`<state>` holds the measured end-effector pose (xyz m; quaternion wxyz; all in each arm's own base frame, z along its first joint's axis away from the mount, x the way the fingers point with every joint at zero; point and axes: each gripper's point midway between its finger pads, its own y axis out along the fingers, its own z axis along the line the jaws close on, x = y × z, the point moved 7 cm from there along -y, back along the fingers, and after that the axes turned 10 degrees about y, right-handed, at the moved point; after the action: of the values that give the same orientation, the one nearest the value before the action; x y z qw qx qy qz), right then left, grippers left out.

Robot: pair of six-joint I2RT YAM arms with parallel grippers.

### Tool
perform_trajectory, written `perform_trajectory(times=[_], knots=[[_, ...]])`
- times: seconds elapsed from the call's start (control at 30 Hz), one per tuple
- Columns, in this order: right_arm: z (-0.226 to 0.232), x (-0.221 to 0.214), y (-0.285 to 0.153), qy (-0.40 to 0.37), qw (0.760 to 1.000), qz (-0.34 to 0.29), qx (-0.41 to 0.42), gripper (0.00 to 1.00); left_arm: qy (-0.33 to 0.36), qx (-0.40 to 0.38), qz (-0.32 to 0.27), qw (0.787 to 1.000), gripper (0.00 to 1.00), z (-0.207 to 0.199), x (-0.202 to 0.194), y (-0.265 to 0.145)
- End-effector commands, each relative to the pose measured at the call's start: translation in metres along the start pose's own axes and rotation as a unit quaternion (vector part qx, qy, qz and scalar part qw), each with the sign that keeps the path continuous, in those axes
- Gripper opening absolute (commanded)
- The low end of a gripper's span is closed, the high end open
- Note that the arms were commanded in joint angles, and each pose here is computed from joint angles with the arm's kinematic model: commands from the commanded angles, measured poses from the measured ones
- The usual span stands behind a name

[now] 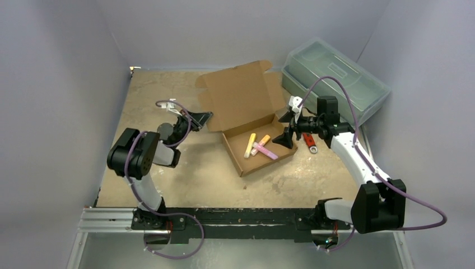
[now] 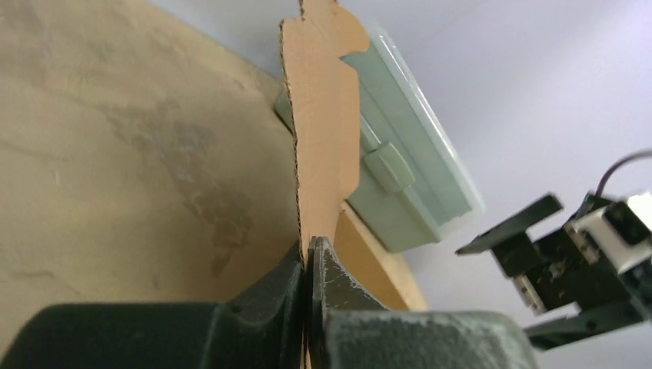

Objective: Fold the paper box
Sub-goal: Close the paper box at the center of the board.

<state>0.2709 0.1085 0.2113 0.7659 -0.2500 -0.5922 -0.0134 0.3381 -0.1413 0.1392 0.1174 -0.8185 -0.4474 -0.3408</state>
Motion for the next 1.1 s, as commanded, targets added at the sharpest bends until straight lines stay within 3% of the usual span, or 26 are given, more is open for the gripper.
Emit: perform_trajectory(times=[0.0,0.2,0.47,0.63,0.73,0.87,1.07], knots=[[-0.006,0.009,-0.008,-0.014,1.000,-0.001,-0.024,0.99,0.210,-0.055,-0.040,0.975,0.00,-0.028,0.011,-0.018],[-0.017,0.019,-0.026,0.000,0.997,-0.030,-0.067,0.99,0.361,-0.059,-0.040,0.930,0.00,-0.050,-0.005,-0.035],[-0.032,0.027,-0.064,-0.012,0.987,-0.084,-0.135,0.99,0.450,-0.087,-0.062,0.886,0.00,-0.069,-0.017,-0.061],[-0.012,0.040,-0.075,-0.112,0.985,-0.098,-0.090,0.99,0.482,-0.112,-0.067,0.866,0.00,-0.080,-0.023,-0.067],[-0.001,0.049,-0.077,-0.233,0.969,-0.055,-0.059,0.99,0.504,-0.103,-0.050,0.856,0.00,-0.081,-0.027,-0.066],[0.008,0.094,-0.067,-0.316,0.948,0.018,-0.040,0.99,0.544,-0.100,-0.030,0.833,0.00,-0.086,-0.032,-0.064],[0.026,0.150,-0.059,-0.341,0.940,-0.003,-0.019,0.98,0.566,-0.103,-0.015,0.818,0.00,-0.093,-0.038,-0.067]])
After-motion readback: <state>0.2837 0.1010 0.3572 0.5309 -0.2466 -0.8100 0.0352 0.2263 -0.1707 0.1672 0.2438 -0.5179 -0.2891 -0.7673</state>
